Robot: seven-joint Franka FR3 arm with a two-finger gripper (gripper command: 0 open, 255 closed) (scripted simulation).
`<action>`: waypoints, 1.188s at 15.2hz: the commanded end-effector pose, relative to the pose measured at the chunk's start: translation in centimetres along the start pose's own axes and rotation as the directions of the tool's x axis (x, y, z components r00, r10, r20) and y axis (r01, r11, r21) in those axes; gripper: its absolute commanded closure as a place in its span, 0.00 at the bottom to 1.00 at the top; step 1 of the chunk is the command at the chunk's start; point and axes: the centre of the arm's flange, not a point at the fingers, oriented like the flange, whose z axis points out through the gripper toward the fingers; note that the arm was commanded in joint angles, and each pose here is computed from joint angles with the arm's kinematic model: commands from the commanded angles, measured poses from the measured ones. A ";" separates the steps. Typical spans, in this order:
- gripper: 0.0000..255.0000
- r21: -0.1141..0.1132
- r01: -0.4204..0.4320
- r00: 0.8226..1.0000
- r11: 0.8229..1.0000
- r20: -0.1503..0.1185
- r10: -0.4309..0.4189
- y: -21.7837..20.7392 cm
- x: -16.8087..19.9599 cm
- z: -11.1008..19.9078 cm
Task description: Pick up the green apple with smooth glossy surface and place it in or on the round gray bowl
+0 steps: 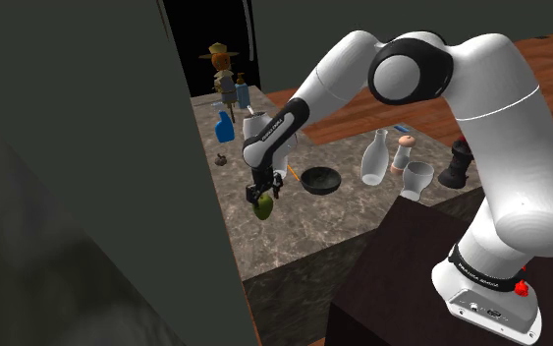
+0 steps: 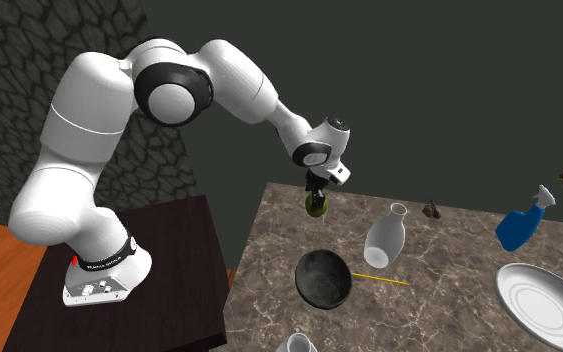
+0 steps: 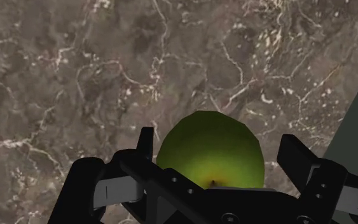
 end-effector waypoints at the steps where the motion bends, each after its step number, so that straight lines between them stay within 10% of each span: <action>1: 0.00 0.000 0.000 1.000 1.000 0.000 0.000 0.0 0.0 1.1; 11: 0.00 0.000 0.000 1.000 1.000 0.000 0.000 0.0 0.0 2.4; 12: 1.00 0.000 0.000 1.000 1.000 0.000 0.000 0.0 0.0 2.4; 18: 1.00 0.000 0.000 1.000 1.000 0.000 0.000 -0.1 0.0 2.4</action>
